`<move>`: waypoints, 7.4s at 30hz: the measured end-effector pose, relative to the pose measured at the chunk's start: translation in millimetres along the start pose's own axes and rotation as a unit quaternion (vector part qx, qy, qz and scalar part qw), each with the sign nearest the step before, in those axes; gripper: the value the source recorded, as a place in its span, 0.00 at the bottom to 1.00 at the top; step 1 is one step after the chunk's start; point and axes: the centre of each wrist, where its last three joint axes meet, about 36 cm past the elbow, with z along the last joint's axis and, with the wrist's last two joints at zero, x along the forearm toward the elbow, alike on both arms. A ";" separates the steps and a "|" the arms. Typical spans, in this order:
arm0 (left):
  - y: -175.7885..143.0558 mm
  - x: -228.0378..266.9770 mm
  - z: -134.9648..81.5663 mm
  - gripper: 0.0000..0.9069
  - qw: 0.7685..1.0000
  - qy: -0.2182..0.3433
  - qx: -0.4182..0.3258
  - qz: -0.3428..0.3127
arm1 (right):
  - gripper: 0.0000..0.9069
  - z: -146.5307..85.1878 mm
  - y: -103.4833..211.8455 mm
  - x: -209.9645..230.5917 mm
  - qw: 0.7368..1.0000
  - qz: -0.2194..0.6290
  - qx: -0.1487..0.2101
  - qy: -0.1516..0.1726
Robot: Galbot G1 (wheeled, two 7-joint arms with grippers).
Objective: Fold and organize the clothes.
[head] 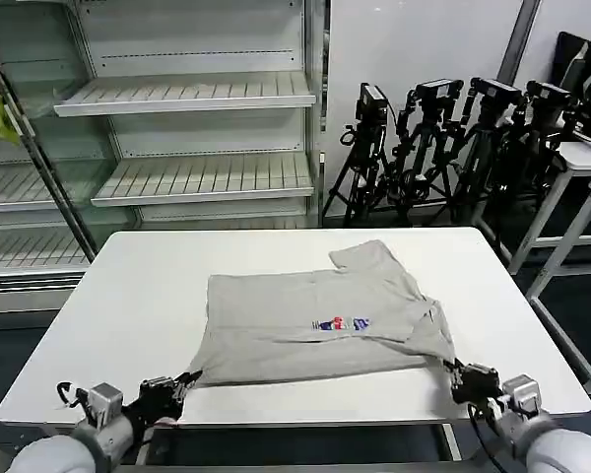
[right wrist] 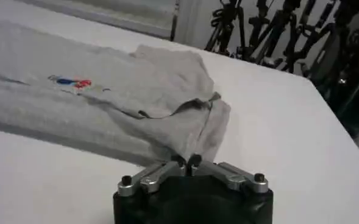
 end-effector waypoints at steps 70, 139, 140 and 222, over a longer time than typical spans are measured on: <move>57.1 -142.3 -98.9 1.00 0.993 -0.079 0.081 -0.007 | 1.00 -161.5 -40.7 -262.2 0.989 0.001 -0.107 -0.098; 77.8 -188.5 -70.5 0.04 0.997 -0.053 0.057 -0.025 | 0.00 -138.3 -34.6 -334.2 0.996 0.042 -0.064 -0.041; 77.7 -188.5 -70.3 0.04 0.997 -0.053 0.057 -0.025 | 0.00 -138.2 -34.3 -333.9 0.996 0.042 -0.064 -0.042; 0.2 -53.2 -26.6 1.00 0.997 -0.075 0.007 0.026 | 1.00 -39.3 -51.4 -59.5 0.992 0.018 -0.049 -0.112</move>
